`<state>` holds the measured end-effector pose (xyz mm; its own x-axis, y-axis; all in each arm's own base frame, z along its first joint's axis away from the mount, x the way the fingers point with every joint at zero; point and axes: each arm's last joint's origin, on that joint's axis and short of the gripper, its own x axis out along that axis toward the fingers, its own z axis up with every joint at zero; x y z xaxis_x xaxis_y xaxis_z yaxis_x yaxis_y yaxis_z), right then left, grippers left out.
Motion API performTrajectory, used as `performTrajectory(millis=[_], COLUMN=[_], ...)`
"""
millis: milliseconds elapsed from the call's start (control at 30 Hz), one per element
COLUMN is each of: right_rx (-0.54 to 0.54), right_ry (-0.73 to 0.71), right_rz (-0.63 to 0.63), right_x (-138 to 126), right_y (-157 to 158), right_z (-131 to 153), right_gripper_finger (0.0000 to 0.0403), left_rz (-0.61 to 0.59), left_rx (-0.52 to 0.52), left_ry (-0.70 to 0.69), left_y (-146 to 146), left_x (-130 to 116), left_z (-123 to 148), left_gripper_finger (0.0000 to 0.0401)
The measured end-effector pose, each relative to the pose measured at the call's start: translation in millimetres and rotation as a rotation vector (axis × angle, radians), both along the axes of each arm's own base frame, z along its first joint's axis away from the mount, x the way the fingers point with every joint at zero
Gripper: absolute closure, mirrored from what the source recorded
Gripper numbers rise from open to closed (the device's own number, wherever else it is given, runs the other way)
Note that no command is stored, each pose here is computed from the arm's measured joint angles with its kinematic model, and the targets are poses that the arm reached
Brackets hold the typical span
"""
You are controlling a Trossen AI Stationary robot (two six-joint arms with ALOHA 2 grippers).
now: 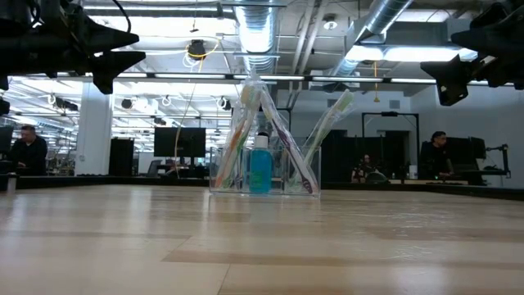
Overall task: Pick & Place toothbrushing station
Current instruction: Return to Home Position
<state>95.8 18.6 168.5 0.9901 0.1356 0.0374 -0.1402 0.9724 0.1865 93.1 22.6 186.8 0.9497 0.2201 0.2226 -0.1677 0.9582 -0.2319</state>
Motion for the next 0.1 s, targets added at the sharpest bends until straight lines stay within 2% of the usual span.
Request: performTrajectory(millis=[100], right_rx=[0.000], right_ry=[0.001], right_rz=[0.000], right_x=[0.0], right_y=[0.0], right_z=[-0.1], right_gripper_finger=[0.0154], left_rz=[0.000], left_rx=[0.000], left_ry=[0.000], left_y=[0.0], left_x=[0.0], left_z=[0.0], left_gripper_finger=[0.0219])
